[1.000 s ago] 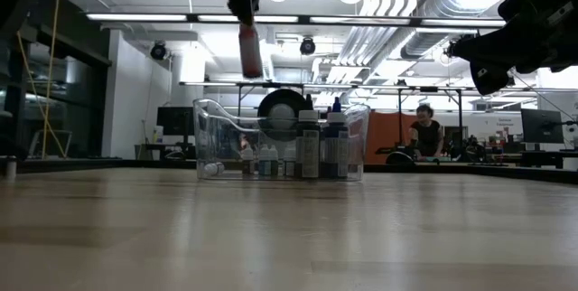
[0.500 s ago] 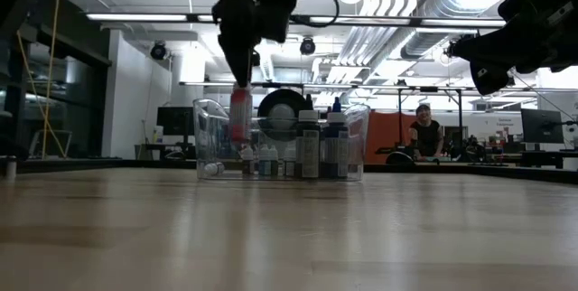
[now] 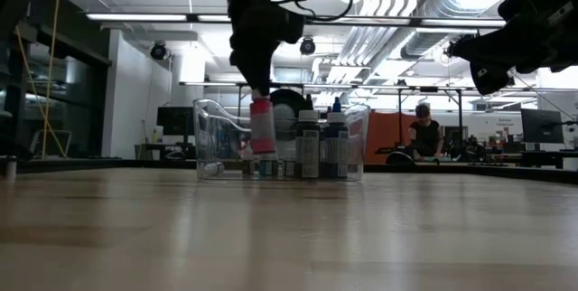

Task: Pick & Place food coloring
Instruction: Put the large pink food coloring bottle into the transparent bin

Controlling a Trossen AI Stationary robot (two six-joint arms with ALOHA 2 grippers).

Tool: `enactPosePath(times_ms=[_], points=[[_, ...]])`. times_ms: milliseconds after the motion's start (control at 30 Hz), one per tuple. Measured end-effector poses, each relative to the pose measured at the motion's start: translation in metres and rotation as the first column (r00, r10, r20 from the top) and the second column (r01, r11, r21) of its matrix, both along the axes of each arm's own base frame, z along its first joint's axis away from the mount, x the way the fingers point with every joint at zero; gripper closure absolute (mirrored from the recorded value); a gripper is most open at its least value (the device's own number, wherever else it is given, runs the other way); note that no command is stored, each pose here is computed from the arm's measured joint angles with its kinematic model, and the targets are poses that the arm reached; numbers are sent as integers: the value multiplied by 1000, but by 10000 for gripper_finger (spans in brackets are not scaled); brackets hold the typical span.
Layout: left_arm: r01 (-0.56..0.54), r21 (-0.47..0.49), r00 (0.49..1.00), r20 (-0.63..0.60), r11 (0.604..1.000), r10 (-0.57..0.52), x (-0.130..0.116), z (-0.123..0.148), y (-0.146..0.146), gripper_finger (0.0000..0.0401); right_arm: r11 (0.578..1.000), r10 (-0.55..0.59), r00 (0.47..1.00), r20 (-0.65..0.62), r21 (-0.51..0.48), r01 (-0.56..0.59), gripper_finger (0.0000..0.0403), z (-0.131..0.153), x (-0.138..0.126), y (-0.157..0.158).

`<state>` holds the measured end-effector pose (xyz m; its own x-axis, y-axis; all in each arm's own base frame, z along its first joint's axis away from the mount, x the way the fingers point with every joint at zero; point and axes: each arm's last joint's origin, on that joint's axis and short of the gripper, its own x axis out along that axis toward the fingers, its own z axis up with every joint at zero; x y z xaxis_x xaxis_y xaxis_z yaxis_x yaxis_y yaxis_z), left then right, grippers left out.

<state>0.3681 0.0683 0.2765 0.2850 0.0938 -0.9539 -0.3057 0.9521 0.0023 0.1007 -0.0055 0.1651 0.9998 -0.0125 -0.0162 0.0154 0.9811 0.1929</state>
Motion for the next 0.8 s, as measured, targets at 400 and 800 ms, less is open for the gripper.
enactPosePath(times_ms=[400, 800], points=[[-72, 12, 997, 31, 997, 72, 13, -8, -22, 311, 1000, 0, 1000, 0, 0, 0, 402, 0, 0, 0], [-80, 24, 997, 24, 997, 79, 19, -18, -22, 311, 1000, 0, 1000, 0, 0, 0, 402, 0, 0, 0]])
